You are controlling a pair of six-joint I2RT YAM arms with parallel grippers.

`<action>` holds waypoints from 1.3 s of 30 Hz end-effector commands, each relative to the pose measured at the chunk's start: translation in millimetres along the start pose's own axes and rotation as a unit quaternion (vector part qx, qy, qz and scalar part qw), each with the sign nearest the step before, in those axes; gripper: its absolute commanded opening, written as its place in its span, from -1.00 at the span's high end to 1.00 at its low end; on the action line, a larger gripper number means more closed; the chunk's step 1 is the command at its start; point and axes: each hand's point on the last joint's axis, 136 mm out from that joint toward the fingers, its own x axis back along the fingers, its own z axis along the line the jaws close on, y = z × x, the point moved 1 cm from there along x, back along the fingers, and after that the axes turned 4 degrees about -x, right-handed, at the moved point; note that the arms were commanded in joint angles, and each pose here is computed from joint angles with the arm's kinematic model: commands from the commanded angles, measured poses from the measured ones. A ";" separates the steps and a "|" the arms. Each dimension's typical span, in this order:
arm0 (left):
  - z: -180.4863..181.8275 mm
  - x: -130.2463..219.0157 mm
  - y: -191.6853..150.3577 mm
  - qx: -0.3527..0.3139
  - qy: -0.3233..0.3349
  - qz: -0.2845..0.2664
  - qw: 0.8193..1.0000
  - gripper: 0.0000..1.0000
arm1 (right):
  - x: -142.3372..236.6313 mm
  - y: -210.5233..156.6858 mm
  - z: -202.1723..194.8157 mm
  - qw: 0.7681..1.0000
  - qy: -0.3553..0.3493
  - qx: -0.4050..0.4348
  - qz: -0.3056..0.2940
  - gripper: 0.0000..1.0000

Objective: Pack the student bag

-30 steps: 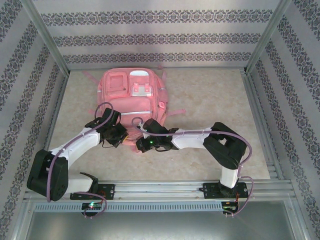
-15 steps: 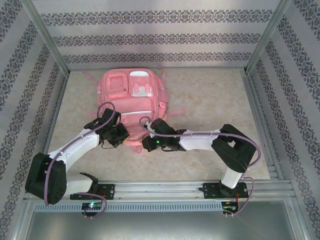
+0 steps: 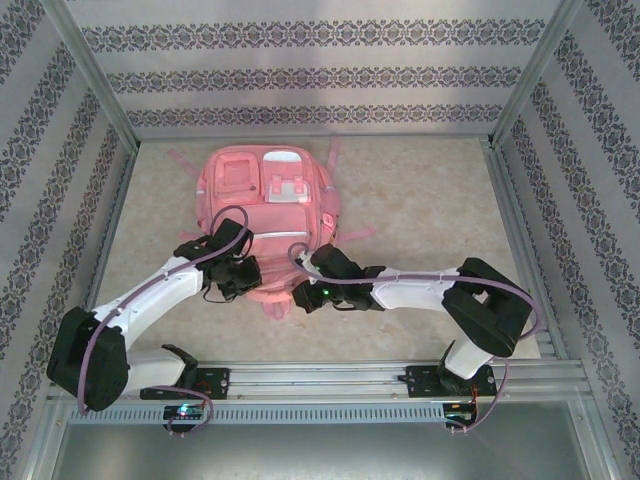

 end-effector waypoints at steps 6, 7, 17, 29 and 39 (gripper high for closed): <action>30.5 11.8 -19.1 -0.038 0.065 0.026 0.997 1.00 | 0.4 -31.3 -5.8 0.997 -0.017 0.025 0.067 0.63; 31.8 11.0 -19.3 -0.036 0.067 0.027 0.997 1.00 | 0.3 -31.1 -3.9 0.997 -0.015 0.028 0.068 0.60; 36.9 9.1 -20.5 -0.031 0.063 0.030 0.997 1.00 | -0.5 -36.5 -7.2 0.997 -0.017 0.022 0.070 0.60; 35.9 11.0 -18.2 -0.020 0.048 0.030 0.998 1.00 | 42.8 -35.0 13.3 0.993 0.107 0.007 0.055 0.07; 28.7 9.1 -15.5 -0.005 0.029 0.031 0.999 1.00 | 27.6 -12.5 31.9 0.969 0.203 -0.110 0.094 0.02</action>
